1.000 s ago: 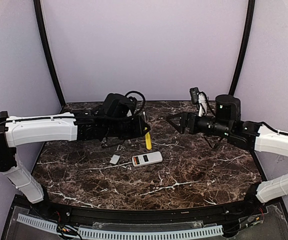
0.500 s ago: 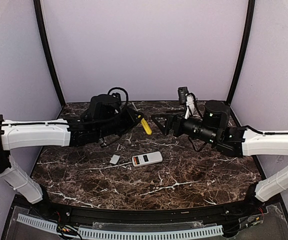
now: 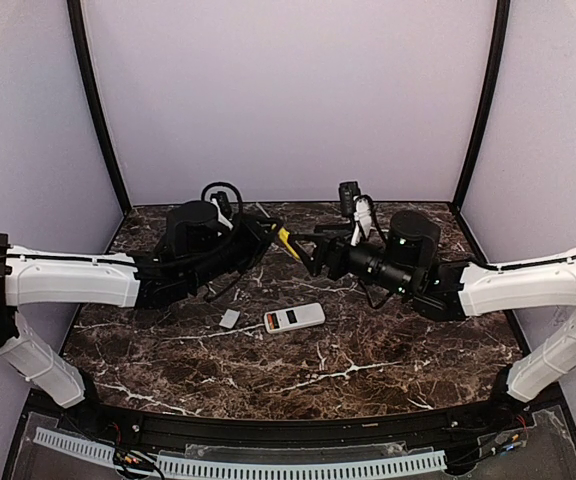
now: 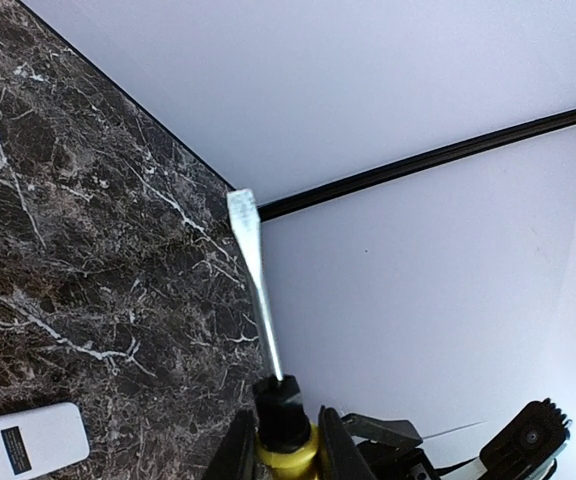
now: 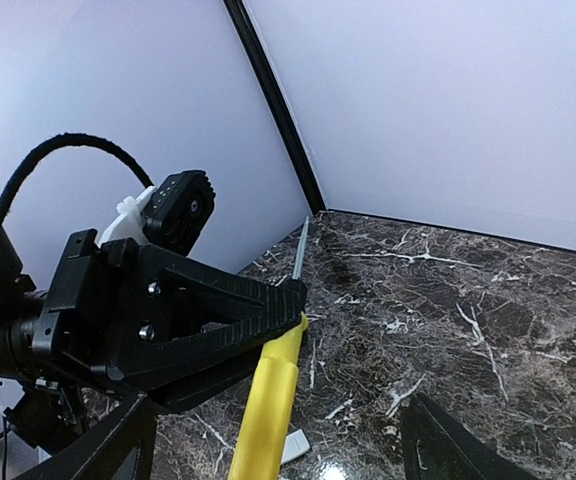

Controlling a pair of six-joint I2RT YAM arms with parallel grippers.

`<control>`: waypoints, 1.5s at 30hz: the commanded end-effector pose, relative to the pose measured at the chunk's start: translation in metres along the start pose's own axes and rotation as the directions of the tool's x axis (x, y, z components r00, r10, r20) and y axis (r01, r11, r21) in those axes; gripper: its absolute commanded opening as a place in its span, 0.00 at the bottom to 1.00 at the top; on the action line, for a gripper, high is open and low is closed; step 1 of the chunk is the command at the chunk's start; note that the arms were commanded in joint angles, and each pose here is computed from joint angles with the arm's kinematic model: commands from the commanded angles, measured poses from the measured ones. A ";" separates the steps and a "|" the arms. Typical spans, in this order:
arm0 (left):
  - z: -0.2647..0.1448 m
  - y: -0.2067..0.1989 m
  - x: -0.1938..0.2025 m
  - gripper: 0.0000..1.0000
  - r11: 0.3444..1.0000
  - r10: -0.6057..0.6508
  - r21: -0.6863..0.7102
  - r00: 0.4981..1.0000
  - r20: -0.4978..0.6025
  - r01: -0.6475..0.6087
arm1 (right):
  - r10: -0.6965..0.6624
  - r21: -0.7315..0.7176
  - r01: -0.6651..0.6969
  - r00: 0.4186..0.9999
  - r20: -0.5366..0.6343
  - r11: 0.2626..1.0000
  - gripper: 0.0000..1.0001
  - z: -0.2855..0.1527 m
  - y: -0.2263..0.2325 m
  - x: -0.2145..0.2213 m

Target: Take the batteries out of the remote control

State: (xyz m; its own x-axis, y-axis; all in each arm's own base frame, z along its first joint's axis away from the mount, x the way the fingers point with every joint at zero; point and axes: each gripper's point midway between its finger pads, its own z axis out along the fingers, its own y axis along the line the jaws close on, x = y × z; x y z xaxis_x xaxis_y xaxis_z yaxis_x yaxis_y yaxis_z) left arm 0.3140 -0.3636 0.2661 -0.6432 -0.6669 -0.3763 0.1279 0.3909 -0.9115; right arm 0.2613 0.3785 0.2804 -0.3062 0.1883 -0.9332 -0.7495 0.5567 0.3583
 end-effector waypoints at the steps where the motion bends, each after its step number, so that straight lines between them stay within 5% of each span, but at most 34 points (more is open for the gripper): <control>1: -0.010 -0.026 -0.018 0.00 0.988 -0.099 0.127 0.993 0.057 0.091 | 0.005 -0.020 -0.004 0.998 0.059 1.000 0.82 0.008 0.010 -0.010; 28: -0.019 -0.034 -0.025 0.00 0.954 -0.184 0.256 0.979 0.084 0.158 | 0.013 -0.052 -0.007 0.993 0.116 0.999 0.48 0.035 0.021 -0.021; 45: -0.023 -0.032 -0.028 0.00 0.951 -0.192 0.265 0.976 0.105 0.159 | 0.039 -0.047 -0.035 0.996 0.085 0.998 0.42 0.046 0.020 -0.015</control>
State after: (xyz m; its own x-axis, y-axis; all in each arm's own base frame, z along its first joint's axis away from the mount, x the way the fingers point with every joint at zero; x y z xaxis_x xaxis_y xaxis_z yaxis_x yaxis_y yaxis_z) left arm 0.3125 -0.3530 0.2912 -0.5952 -0.7702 -0.2292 0.1886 0.1433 -0.9715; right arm 0.2785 0.4175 0.2904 -0.2801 0.2492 -0.9271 -0.7614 0.5304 0.3726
